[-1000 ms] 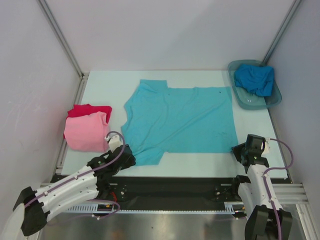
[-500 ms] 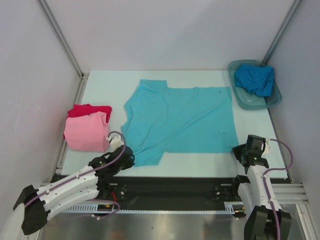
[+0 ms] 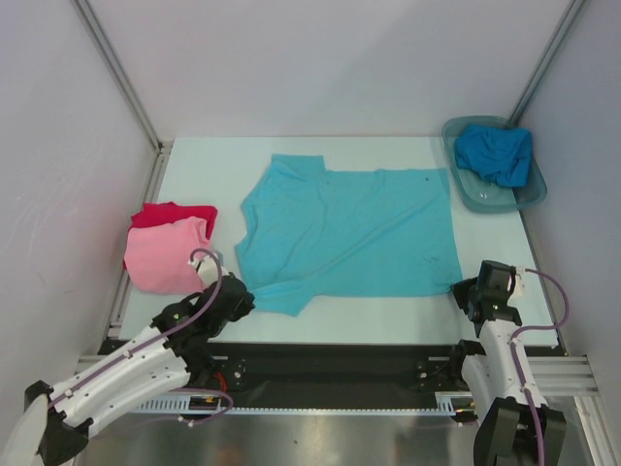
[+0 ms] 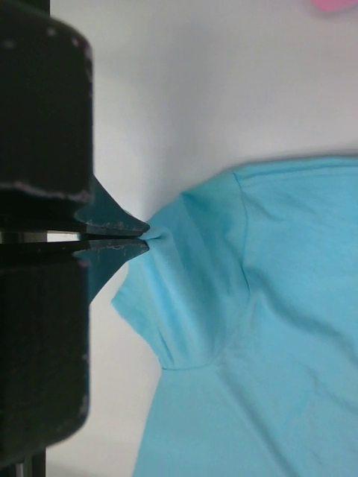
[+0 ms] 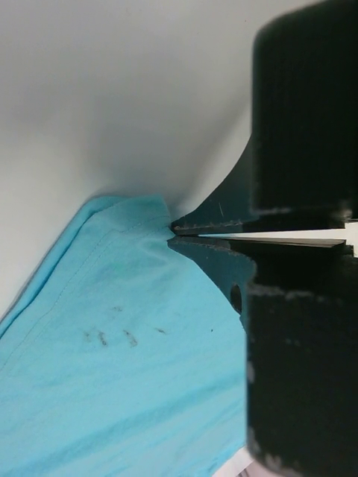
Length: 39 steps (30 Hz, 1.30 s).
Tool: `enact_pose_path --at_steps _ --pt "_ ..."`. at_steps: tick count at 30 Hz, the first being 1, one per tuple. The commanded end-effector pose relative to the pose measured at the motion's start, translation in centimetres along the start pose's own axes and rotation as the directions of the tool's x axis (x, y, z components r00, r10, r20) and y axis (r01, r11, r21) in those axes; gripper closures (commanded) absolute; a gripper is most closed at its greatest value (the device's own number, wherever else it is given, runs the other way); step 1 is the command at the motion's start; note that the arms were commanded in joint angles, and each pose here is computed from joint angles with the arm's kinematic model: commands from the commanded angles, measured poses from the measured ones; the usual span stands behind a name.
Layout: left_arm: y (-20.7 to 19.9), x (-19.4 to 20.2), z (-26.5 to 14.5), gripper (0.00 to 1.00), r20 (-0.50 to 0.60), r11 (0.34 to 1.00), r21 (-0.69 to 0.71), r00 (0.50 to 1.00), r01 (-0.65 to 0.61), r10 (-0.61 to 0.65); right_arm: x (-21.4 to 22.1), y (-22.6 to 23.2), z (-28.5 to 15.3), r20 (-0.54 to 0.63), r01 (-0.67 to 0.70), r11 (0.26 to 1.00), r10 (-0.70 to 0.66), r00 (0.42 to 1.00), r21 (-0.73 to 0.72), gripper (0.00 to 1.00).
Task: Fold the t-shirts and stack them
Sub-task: Fold the tshirt
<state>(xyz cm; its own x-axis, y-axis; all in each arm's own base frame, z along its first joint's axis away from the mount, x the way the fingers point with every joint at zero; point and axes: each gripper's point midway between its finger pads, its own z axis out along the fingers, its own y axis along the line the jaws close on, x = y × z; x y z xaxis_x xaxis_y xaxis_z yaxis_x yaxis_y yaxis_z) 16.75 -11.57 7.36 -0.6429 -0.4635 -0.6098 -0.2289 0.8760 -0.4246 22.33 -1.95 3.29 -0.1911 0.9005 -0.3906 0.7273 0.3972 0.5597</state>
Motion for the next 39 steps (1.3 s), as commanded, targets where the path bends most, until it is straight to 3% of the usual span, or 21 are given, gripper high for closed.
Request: enact_pose_path --at_steps 1,12,22,30,39 --pt "-1.1 -2.3 -0.9 1.00 0.060 1.000 -0.009 0.998 0.004 -0.003 -2.0 2.9 -0.7 0.049 -0.021 0.997 0.024 0.998 -0.078 1.00" --pt "-0.8 -3.9 -2.8 1.00 0.094 0.999 -0.010 0.995 0.037 -0.036 -4.1 3.2 -1.3 0.094 -0.047 0.996 0.055 0.994 -0.078 1.00" --pt "-0.5 -6.6 -4.9 1.00 0.177 0.996 -0.028 0.981 0.082 -0.076 -4.6 4.1 -1.3 0.065 -0.078 0.991 0.085 0.994 -0.104 1.00" --pt "-4.3 -8.4 -3.6 1.00 0.201 0.999 -0.023 0.979 0.036 -0.030 -5.0 6.4 -0.9 0.015 -0.097 0.984 0.100 0.995 -0.149 1.00" --pt "-5.8 -9.7 -1.1 1.00 0.234 0.995 -0.098 0.971 -0.032 0.054 -5.5 9.3 0.0 -0.006 -0.060 0.982 0.060 0.998 -0.180 1.00"
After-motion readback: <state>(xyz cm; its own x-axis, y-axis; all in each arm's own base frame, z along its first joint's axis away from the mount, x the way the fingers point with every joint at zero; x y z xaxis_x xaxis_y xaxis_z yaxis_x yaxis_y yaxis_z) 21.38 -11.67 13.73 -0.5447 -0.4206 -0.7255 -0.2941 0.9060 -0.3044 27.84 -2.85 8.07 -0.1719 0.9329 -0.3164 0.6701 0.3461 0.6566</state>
